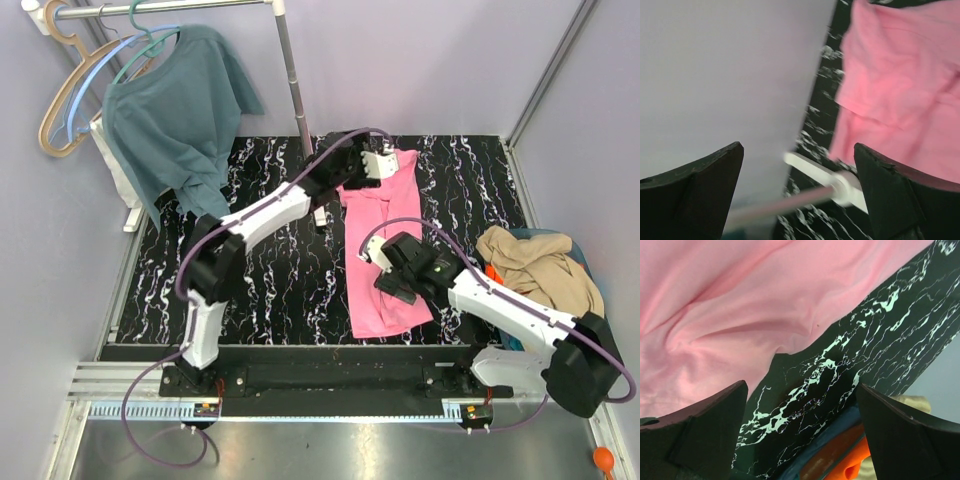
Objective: Fold and stack the t-shirts
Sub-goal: Fold the tshirt
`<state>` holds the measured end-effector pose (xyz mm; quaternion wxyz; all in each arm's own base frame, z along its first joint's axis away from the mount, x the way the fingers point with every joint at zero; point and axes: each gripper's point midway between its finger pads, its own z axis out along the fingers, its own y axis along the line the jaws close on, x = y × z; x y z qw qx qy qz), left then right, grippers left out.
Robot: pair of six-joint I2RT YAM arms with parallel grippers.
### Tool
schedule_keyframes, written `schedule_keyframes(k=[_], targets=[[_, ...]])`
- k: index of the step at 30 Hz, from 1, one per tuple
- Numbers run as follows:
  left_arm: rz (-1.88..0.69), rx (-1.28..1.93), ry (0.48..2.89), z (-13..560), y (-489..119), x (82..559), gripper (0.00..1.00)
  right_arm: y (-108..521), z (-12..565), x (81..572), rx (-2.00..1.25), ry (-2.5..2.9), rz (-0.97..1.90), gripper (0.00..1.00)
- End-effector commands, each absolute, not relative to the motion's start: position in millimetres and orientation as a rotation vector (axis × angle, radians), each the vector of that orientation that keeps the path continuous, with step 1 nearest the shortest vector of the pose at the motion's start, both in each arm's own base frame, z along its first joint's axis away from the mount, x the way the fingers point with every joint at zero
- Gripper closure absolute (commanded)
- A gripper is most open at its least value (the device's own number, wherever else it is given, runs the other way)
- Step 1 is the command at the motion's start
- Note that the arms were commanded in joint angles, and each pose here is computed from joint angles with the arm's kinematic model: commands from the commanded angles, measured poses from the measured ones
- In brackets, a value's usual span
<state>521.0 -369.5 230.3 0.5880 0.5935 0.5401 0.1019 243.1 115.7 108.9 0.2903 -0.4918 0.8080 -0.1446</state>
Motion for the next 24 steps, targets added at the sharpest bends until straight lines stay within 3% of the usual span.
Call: schedule_keyframes(k=[1,10,24], targets=[[-0.043,1.392,1.552,199.0,-348.4,449.4,0.01,108.2,117.0,271.8,-1.138,2.126,-0.371,0.0],[-0.255,1.521,1.653,133.7,-369.5,383.3,0.01,113.3,91.6,265.1,-1.195,2.186,-0.267,0.0],[-0.259,1.559,1.662,95.3,-397.9,398.4,0.01,108.0,43.3,224.4,-1.398,2.297,-0.155,0.0]])
